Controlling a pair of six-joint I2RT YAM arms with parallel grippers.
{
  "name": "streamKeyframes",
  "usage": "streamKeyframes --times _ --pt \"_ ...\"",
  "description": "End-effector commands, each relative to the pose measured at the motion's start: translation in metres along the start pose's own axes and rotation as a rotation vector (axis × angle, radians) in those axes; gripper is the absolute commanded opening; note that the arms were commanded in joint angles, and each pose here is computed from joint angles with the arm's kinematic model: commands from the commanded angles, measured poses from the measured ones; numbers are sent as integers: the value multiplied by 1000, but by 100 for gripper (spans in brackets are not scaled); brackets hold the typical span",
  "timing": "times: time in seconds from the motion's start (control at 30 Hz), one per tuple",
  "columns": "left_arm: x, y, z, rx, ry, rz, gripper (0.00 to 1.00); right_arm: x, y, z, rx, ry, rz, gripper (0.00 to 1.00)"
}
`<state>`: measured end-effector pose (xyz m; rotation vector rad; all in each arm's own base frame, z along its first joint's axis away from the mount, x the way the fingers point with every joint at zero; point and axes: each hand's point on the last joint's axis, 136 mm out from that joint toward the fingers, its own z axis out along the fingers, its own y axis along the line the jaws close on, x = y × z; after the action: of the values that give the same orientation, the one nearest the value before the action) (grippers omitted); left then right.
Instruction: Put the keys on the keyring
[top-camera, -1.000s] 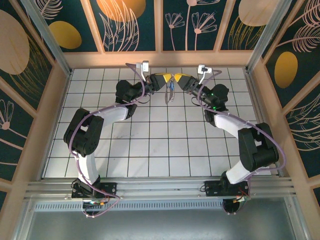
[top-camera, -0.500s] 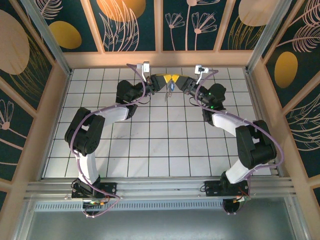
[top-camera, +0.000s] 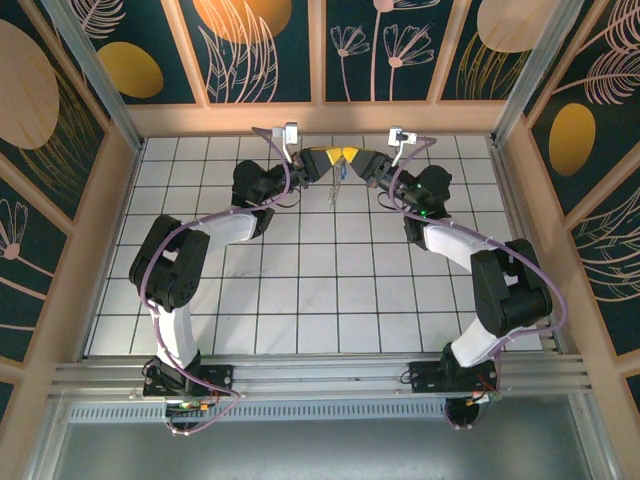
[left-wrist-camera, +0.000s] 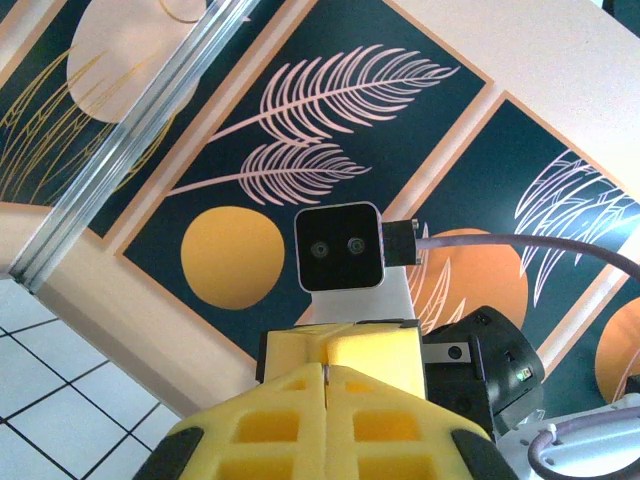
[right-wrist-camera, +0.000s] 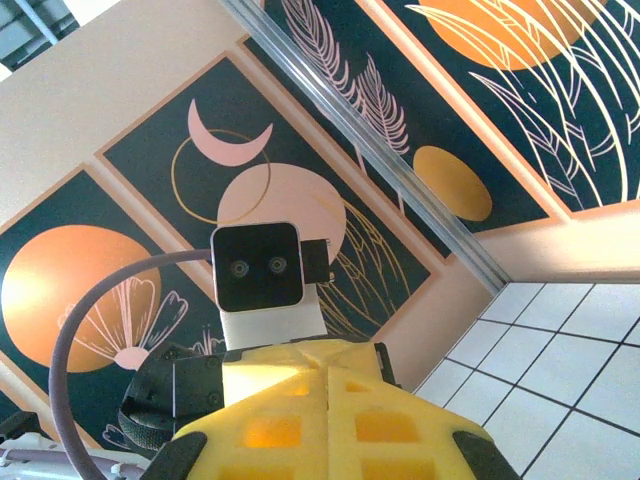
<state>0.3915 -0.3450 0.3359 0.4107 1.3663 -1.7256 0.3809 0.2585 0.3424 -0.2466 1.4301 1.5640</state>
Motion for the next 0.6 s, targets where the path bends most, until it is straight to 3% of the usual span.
streamKeyframes --times 0.0,0.13,0.57 --pt "-5 -10 6 34 -3 57 17 -7 8 3 -25 1 -51 0" --pt "-7 -2 7 -13 20 98 26 -12 -4 -4 9 8 -57 0" --pt "-21 20 -4 -70 128 170 31 -25 -31 -12 53 122 -78 0"
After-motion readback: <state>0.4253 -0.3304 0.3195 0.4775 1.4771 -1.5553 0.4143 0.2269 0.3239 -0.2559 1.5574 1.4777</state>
